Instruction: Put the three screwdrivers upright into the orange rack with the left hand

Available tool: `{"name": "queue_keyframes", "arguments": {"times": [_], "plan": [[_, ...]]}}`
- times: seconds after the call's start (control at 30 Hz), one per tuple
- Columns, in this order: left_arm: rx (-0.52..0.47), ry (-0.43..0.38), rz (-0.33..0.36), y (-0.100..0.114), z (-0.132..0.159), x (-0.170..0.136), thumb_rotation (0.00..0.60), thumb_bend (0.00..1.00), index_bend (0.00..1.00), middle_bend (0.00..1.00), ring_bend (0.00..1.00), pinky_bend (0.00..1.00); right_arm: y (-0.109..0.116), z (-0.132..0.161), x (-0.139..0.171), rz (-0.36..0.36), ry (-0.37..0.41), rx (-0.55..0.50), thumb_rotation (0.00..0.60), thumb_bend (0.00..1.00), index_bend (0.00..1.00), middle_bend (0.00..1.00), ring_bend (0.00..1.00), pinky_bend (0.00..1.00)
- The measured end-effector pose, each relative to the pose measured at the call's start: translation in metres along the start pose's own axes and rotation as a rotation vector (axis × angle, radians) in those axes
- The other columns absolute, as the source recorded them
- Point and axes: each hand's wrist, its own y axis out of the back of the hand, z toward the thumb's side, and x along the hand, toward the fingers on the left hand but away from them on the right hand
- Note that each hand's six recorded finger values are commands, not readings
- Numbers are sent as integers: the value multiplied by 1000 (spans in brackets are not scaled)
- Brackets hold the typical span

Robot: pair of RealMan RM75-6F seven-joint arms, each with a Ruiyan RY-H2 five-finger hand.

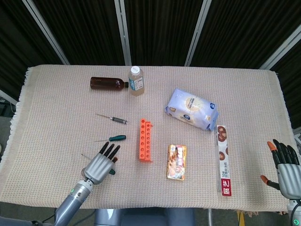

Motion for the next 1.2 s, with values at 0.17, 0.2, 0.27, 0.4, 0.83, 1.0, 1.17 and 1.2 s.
{"name": "queue_keyframes", "arguments": {"times": [0.17, 0.2, 0.27, 0.4, 0.83, 1.0, 1.17, 1.2], "plan": [[42, -20, 6, -8, 8, -3, 600, 285, 325, 0, 0, 0, -2, 0, 1, 6, -3, -2, 600, 0, 0, 0, 0, 0], [40, -21, 6, -8, 9, -4, 600, 286, 314, 0, 0, 0, -2, 0, 1, 7, -3, -2, 600, 0, 0, 0, 0, 0], [39, -23, 8, -9, 9, -4, 600, 287, 299, 0, 0, 0, -2, 0, 1, 8, -3, -2, 600, 0, 0, 0, 0, 0], [23, -32, 4, -11, 14, -8, 600, 285, 327, 0, 0, 0, -2, -1, 2, 15, -4, 4, 600, 0, 0, 0, 0, 0], [30, -19, 10, -20, 25, -7, 600, 285, 401, 0, 0, 0, -3, -4, 3, 27, -12, 0, 600, 0, 0, 0, 0, 0], [28, -14, 24, -19, 25, -6, 600, 286, 411, 0, 0, 0, -3, -4, 2, 29, -12, 1, 600, 0, 0, 0, 0, 0], [27, -10, 26, -19, 25, -5, 600, 286, 432, 0, 0, 0, -4, -5, 2, 30, -17, 1, 600, 0, 0, 0, 0, 0], [29, -9, 26, -19, 25, -4, 600, 289, 435, 0, 0, 0, -4, -5, 2, 31, -17, 0, 600, 0, 0, 0, 0, 0]]}}
